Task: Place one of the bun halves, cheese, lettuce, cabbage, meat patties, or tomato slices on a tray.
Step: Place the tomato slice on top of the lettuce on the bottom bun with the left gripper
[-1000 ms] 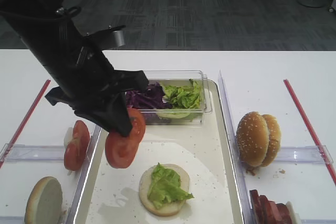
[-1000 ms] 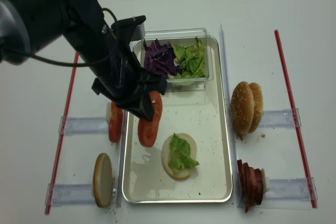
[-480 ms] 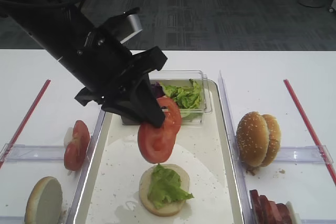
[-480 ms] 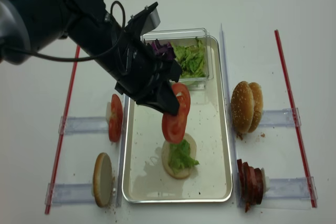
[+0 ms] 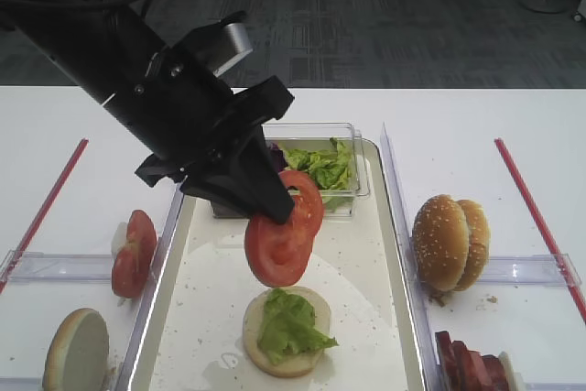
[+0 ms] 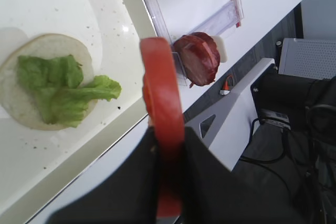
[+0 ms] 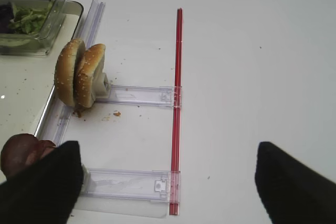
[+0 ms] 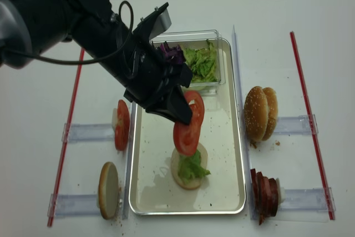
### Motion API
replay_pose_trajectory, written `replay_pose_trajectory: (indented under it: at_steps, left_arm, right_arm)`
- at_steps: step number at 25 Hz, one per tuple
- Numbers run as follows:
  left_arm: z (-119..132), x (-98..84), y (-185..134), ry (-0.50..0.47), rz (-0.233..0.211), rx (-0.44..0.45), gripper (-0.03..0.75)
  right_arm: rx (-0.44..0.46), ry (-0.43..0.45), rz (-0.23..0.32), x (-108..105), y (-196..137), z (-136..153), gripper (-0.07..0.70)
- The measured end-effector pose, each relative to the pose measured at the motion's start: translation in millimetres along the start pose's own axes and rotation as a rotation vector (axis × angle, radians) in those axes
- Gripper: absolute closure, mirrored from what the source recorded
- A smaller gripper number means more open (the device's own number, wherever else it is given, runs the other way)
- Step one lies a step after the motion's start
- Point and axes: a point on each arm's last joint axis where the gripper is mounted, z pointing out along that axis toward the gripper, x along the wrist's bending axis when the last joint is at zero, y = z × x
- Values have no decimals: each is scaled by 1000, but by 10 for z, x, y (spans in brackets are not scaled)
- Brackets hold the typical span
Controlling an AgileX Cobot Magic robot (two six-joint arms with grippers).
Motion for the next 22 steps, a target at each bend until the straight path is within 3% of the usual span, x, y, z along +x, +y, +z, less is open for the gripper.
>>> replay_pose_trajectory:
  at_steps: [6,22]
  left_arm:
    - [55,32,25,-15,-5,16,665]
    - [573,429,206,-59,-65,131,665]
  right_arm:
    - [0,0,0,0,0,0,-45]
    - [0,0,0,0,0,0,-45]
